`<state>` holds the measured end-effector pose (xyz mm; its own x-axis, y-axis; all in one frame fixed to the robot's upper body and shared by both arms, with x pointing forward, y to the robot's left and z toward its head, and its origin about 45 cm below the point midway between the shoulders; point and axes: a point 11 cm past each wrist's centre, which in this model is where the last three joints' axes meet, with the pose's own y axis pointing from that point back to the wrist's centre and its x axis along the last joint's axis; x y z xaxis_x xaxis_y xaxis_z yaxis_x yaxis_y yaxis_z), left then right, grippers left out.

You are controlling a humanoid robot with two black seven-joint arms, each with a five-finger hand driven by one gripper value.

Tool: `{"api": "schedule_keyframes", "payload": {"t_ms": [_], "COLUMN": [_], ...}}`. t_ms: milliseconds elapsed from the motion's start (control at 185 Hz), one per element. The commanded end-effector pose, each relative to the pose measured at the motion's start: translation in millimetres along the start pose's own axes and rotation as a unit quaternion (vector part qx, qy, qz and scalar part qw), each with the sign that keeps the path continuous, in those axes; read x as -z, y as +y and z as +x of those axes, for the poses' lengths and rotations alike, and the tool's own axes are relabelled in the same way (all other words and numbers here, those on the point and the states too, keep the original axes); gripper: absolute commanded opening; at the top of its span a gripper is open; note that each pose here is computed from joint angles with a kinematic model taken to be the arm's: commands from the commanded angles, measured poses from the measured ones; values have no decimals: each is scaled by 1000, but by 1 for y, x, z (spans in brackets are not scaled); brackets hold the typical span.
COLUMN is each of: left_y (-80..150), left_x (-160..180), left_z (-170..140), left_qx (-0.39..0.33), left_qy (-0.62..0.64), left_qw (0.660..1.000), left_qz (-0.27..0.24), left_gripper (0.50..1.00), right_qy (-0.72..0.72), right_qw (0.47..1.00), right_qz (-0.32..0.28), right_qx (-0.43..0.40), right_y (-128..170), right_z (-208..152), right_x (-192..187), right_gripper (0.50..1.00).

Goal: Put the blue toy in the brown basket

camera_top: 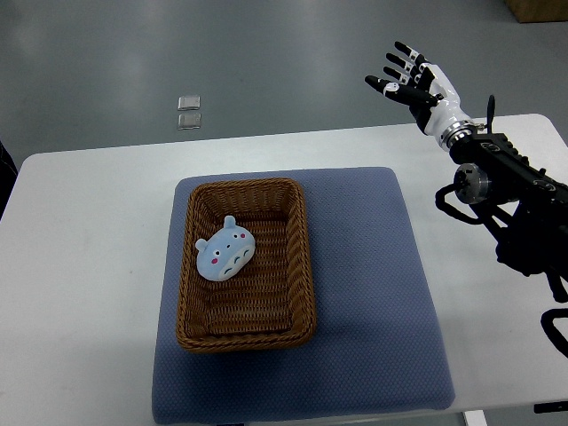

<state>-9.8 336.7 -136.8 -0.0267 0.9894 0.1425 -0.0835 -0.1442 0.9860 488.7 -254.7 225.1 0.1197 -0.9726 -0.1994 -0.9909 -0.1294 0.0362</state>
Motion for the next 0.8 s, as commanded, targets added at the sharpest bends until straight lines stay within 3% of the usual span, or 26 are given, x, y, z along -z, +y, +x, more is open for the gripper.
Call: {"api": "schedule_keyframes", "payload": {"t_ms": [0, 264, 798], "left_y": [0, 0, 0], "left_x": [0, 0, 0], "left_z": [0, 0, 0], "left_qx": [0, 0, 0], "left_qy": [0, 0, 0], "left_qw": [1000, 1000, 1000], "left_qz": [0, 0, 0], "left_gripper": [1000, 1000, 1000], "right_qy": [-19, -106, -112], "right_qw": [1000, 994, 993], "right_qz": [-10, -5, 3], "right_qx": [-9, -17, -43], "right_y": [4, 3, 8], "right_z": [3, -2, -3], "right_x": [-11, -14, -30], "right_gripper": [901, 901, 903]}}
